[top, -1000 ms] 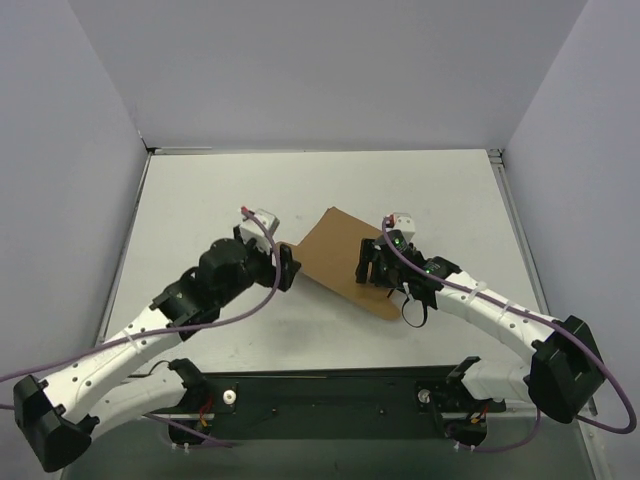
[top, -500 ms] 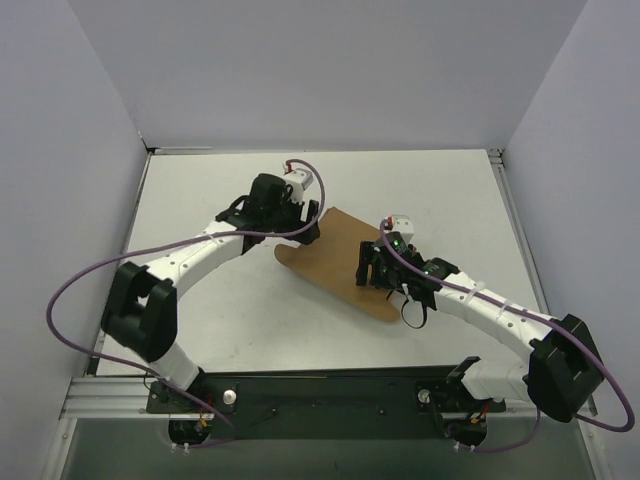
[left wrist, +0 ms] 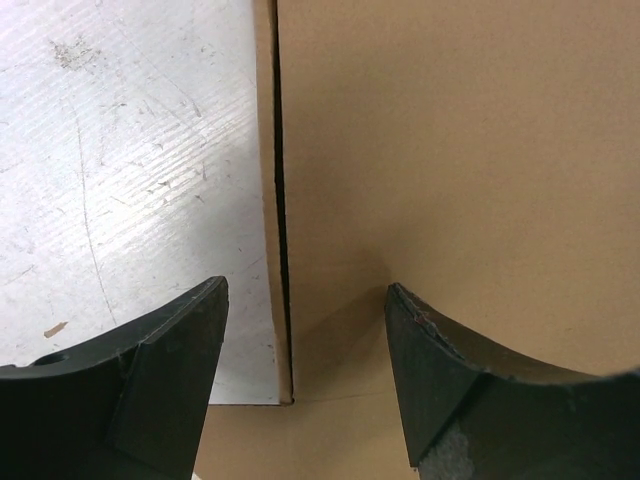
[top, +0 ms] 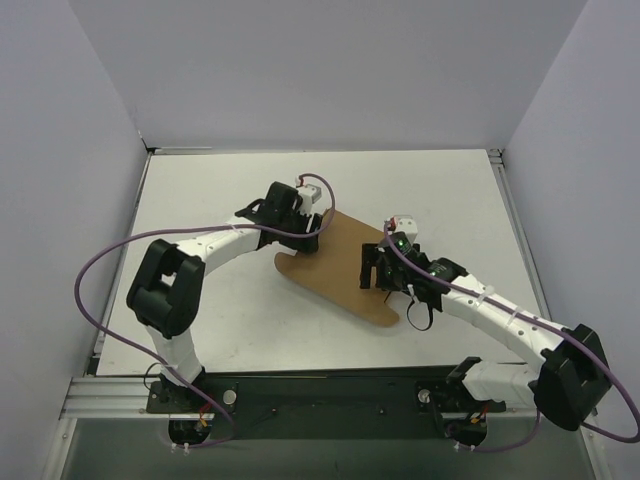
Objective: Fold the paper box
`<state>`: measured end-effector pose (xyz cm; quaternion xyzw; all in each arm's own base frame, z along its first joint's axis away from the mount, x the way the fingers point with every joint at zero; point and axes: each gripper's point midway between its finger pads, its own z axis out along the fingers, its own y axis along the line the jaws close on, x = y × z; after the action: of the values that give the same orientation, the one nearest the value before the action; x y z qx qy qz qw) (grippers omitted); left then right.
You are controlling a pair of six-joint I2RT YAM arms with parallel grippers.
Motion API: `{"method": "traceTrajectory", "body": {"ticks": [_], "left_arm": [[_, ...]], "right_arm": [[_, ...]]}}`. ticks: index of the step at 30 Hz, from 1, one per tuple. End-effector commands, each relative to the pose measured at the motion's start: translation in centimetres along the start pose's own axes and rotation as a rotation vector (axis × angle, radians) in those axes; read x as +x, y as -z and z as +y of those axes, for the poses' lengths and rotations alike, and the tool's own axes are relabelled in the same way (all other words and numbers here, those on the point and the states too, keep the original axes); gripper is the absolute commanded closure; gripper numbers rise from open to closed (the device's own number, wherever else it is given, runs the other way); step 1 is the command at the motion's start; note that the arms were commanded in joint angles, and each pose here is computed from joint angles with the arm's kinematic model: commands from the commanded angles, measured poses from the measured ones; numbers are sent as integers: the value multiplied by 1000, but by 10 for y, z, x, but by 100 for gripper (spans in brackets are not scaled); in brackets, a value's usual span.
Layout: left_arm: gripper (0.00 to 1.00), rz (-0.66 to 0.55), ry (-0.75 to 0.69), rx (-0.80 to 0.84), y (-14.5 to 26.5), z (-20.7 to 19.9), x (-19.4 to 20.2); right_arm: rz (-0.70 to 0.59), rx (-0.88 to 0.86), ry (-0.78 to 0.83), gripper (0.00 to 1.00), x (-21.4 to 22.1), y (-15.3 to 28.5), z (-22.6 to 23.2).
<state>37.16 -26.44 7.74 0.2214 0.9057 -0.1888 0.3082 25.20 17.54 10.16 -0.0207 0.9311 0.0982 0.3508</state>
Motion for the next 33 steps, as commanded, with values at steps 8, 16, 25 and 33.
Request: {"method": "traceTrajectory", "body": {"ticks": [8, 16, 25, 33], "left_arm": [[22, -147, -28, 24, 39, -13, -38], [22, -46, -6, -17, 19, -8, -15], [30, 53, -57, -57, 4, -13, 8], [31, 47, -44, -33, 8, -17, 4]], "right_arm": [[-19, 114, -59, 23, -9, 17, -37], [71, 174, -67, 27, 22, -4, -57], [21, 180, 90, 25, 14, 8, -55], [-172, 27, 563, 15, -11, 53, 14]]}}
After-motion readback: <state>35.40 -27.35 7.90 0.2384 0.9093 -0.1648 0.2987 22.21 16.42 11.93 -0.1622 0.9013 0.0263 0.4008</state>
